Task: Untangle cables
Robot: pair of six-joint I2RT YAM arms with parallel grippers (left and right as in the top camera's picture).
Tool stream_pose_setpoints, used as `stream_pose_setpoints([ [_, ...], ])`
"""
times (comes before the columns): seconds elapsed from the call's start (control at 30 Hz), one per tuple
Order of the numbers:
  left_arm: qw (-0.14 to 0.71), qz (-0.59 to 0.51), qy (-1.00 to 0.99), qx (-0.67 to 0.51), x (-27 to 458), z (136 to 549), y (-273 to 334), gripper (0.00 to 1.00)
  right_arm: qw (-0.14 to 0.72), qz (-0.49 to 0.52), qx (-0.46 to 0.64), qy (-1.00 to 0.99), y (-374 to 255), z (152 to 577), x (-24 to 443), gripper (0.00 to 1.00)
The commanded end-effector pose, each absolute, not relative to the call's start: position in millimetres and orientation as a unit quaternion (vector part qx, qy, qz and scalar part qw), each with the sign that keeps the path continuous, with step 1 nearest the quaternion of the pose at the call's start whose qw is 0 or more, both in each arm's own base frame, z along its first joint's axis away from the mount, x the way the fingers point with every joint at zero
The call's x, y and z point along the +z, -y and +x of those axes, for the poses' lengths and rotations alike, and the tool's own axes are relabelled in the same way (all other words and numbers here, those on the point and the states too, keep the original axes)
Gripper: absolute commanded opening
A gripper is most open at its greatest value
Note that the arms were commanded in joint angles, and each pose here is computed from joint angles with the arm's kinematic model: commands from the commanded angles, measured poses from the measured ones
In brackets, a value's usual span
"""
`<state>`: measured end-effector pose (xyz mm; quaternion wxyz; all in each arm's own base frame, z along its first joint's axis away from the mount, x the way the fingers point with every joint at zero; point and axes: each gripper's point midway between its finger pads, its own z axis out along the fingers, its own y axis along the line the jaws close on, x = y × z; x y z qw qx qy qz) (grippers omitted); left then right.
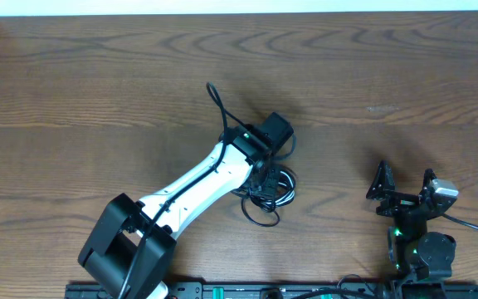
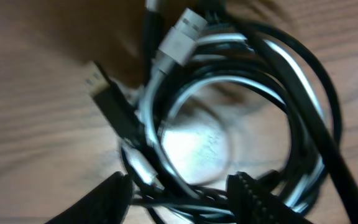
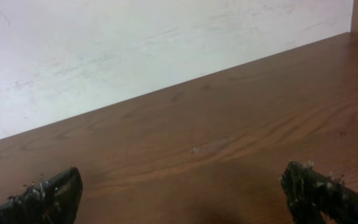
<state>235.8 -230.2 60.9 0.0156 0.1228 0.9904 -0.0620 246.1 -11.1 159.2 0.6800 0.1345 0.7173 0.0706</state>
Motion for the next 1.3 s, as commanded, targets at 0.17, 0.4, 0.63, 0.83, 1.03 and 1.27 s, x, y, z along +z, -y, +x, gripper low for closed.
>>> stream_pose_setpoints([
  [0.17,0.099,0.063,-0.993,0.006,59.5,284.1,197.9,0.72,0.679,0.131,0.075,-0.719,8.0,246.1,158.5,0.99],
  [0.4,0.135,0.011,-0.991,-0.018,63.9,320.1,182.5,0.72,0.679,0.131,0.075,-0.719,8.0,246.1,158.5,0.99],
  [0.63,0.132,0.001,-0.991,-0.015,62.3,322.3,174.4,0.72,0.679,0.131,0.075,-0.719,8.0,246.1,158.5,0.99],
  [0.83,0.124,0.002,-0.992,-0.010,61.0,318.2,172.0,0.72,0.679,0.131,0.075,-0.719,8.0,246.1,158.5,0.99],
  [1.03,0.122,0.002,-0.992,-0.011,60.9,317.5,172.3,0.72,0.679,0.131,0.075,-0.719,8.0,246.1,158.5,0.99],
  [1.27,0.122,0.002,-0.992,-0.011,60.9,317.7,172.4,0.72,0.679,0.131,0.075,-0.719,8.0,246.1,158.6,0.99],
])
